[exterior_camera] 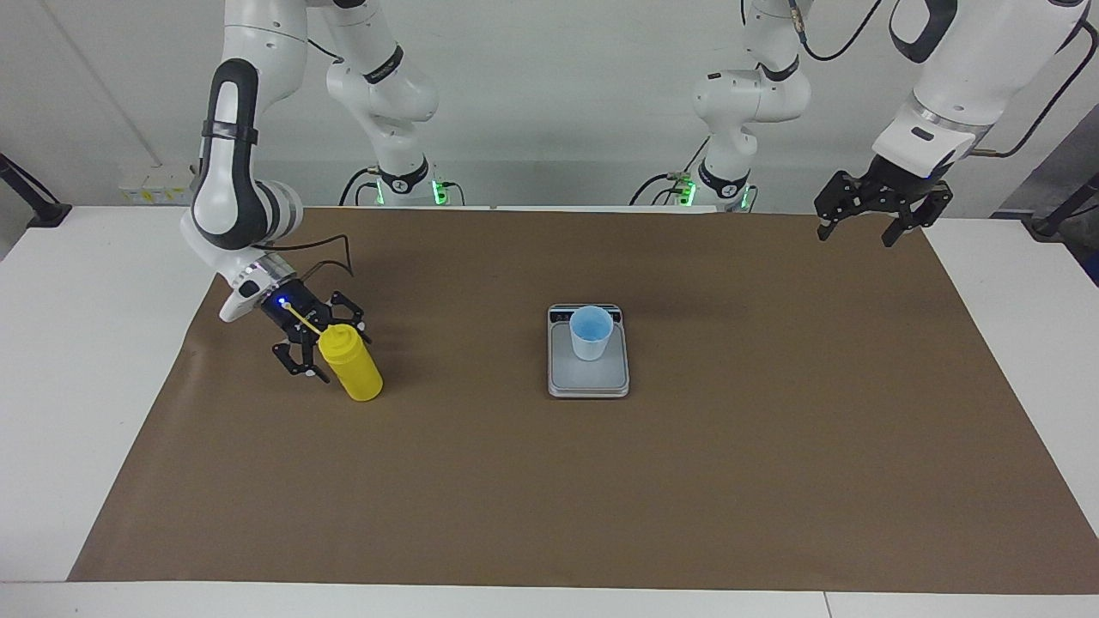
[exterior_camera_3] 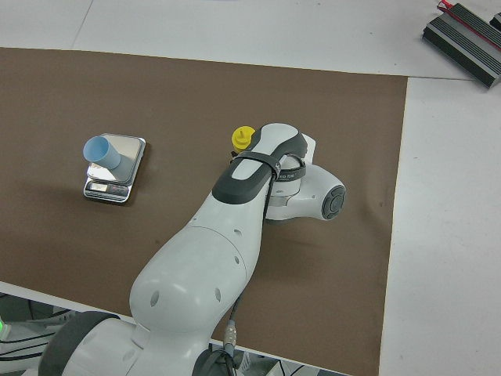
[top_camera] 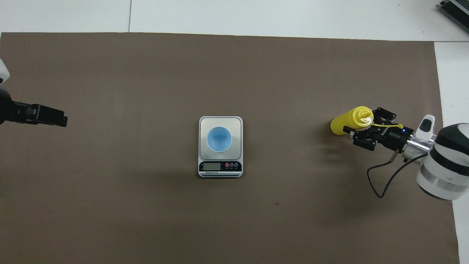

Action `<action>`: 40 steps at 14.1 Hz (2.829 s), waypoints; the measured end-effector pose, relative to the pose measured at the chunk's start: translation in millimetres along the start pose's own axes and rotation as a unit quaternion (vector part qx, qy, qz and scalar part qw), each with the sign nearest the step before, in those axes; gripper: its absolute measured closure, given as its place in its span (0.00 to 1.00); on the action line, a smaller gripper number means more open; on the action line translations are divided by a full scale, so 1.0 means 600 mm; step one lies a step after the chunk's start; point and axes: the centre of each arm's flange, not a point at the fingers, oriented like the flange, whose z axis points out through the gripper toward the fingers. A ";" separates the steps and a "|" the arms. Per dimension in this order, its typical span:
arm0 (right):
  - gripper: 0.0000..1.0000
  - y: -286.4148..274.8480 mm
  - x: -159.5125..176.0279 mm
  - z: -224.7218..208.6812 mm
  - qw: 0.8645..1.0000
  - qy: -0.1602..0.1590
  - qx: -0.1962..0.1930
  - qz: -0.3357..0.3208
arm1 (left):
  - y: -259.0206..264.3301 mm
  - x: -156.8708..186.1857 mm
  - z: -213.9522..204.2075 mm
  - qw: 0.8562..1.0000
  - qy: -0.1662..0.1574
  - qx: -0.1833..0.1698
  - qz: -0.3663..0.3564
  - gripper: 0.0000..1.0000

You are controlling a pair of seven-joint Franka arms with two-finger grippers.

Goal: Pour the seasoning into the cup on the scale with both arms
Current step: 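Move the right gripper to the yellow bottle and grasp it, then lift the yellow bottle with the right gripper and carry it over the cup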

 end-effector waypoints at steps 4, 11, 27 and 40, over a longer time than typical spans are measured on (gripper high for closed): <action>0.00 -0.019 0.007 0.034 1.000 0.018 0.005 0.007 | -0.001 -0.001 0.001 1.000 -0.002 0.004 0.005 0.00; 0.39 -0.017 0.013 0.038 1.000 0.020 0.002 -0.011 | -0.006 -0.002 0.003 1.000 -0.005 0.006 0.002 0.00; 0.52 -0.060 0.277 0.040 0.984 -0.149 -0.007 -0.101 | -0.007 -0.011 -0.012 1.000 -0.001 0.007 0.001 0.00; 0.52 -0.236 0.391 0.161 0.924 -0.326 -0.114 -0.162 | -0.007 -0.012 -0.012 1.000 -0.002 0.006 0.001 0.00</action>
